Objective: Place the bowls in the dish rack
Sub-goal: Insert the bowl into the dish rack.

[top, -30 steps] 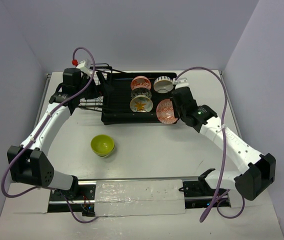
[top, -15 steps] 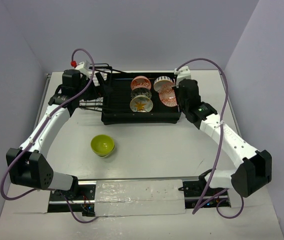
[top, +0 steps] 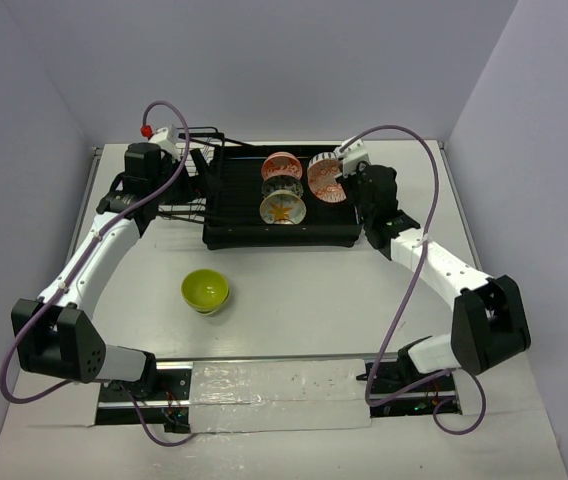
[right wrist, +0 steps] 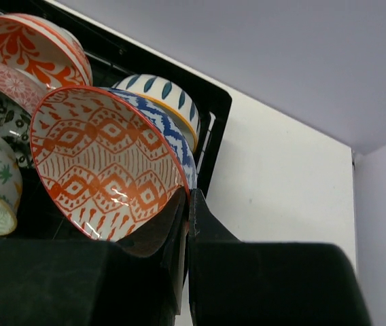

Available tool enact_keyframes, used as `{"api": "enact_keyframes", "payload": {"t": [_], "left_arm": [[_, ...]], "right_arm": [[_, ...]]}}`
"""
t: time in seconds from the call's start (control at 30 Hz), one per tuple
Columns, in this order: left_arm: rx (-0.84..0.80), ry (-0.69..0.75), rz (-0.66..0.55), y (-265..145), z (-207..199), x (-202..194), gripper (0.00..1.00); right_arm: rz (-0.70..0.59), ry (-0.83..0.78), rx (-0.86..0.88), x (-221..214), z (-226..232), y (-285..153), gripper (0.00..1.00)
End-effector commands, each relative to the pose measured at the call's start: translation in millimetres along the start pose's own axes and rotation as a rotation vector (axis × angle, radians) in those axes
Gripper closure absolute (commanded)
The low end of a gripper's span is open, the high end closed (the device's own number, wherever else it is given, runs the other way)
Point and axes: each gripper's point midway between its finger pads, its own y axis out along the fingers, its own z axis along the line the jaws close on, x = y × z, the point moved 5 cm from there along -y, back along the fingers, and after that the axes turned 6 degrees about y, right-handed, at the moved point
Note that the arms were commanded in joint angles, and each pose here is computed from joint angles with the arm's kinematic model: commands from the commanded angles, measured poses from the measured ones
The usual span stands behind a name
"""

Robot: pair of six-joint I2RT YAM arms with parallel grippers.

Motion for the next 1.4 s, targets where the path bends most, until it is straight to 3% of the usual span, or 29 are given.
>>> {"api": "enact_keyframes", "payload": {"t": [0.0,0.53,1.37], "left_arm": [[0.003,0.041,-0.058,-5,-3,12,0.01],[0.028,0.027,-0.045,3,7,18,0.01],[0.052,0.012,-0.043,7,17,22,0.01]], "right_arm": [[-0.241,0.018,0.009,39,-9,9,1.0],[-0.363,0.029,0.024,4,-20,36,1.0],[-0.373,0.039,0.022,-34,-19,55,1.0]]}}
